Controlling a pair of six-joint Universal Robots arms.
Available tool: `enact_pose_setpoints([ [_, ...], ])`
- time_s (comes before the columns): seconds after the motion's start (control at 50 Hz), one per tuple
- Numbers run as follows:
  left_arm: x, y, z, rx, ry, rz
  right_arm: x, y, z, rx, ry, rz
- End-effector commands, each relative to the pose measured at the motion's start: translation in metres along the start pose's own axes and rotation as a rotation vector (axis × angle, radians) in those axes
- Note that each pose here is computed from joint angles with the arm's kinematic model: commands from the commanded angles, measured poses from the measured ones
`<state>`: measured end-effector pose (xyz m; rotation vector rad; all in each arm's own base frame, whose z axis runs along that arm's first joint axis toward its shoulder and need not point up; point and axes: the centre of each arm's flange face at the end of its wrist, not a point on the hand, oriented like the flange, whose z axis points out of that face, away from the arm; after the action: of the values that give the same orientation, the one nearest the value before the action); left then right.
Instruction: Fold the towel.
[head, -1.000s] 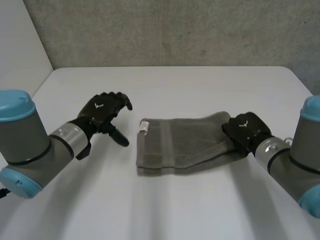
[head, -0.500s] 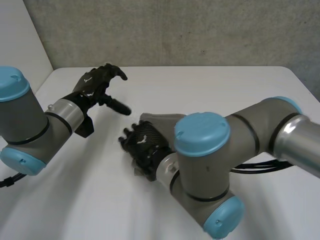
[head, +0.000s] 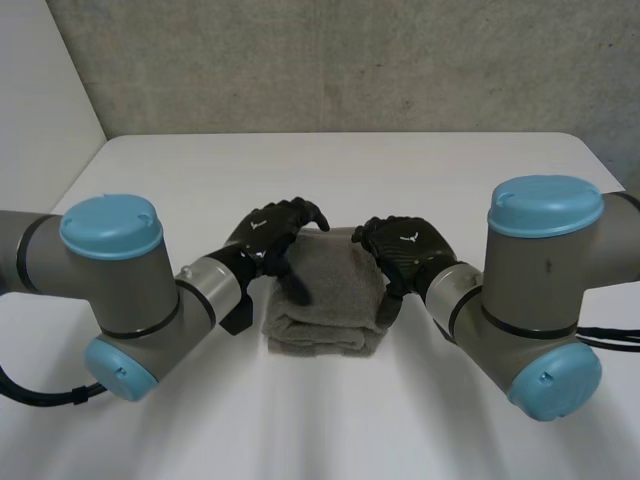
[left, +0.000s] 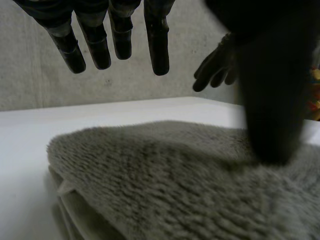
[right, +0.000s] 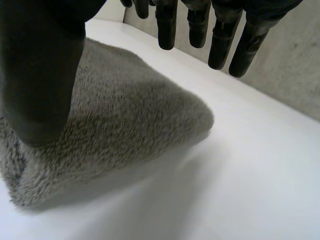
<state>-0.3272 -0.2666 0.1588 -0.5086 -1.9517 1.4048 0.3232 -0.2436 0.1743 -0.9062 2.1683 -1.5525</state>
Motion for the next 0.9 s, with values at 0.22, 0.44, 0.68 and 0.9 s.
enact_pose_setpoints([
  [0.22, -0.035, 0.024, -0.009, -0.085, -0.094, 0.03, -0.003, 0.025, 0.017, -0.052, -0.011, 0.07],
  [0.44, -0.039, 0.036, -0.007, -0.116, -0.1, 0.027, -0.003, 0.026, 0.022, -0.027, -0.01, 0.069],
  [0.68, -0.037, 0.031, -0.007, -0.102, -0.097, 0.031, -0.003, 0.028, 0.024, -0.029, -0.01, 0.067],
  [0.9, -0.025, -0.042, -0.021, 0.086, -0.105, 0.091, 0.005, -0.037, -0.008, 0.139, 0.036, 0.043],
])
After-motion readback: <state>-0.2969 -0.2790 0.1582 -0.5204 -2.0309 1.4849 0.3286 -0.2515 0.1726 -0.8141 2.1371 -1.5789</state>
